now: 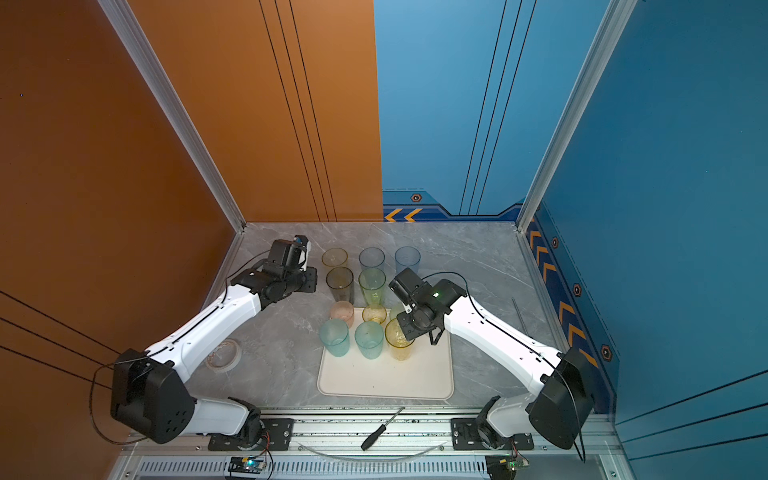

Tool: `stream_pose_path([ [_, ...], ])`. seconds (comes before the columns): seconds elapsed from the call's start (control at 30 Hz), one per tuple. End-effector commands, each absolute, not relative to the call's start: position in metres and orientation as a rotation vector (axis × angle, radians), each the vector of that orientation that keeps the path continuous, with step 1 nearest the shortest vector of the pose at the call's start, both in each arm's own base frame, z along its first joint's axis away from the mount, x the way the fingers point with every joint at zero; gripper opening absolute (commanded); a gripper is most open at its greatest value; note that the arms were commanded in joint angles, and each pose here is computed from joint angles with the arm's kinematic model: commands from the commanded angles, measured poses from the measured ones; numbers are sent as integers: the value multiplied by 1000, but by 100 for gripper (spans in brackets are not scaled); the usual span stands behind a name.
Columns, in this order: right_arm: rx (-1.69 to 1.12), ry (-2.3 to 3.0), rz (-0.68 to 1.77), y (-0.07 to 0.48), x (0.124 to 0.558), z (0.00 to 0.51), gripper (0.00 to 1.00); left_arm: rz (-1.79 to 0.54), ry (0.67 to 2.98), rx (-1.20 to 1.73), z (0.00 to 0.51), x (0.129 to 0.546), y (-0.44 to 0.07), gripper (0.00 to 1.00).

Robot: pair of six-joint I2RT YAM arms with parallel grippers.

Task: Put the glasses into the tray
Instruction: 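Carry yellow cup with right gripper onto tray near the teal cups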

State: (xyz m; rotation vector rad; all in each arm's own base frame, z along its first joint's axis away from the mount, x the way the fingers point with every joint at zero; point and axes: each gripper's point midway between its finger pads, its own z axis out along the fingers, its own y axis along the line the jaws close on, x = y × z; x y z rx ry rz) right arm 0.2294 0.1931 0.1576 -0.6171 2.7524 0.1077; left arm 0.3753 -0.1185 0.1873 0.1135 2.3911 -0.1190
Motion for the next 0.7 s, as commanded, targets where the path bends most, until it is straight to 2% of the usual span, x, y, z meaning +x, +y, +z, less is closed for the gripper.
stream_pose_path([
  [0.0,-566,2764,131,194,233,152,0,-131,2383,132,192,377,-124,29],
  [0.67,-521,2780,157,192,240,140,0,-131,2388,133,190,377,-124,29],
])
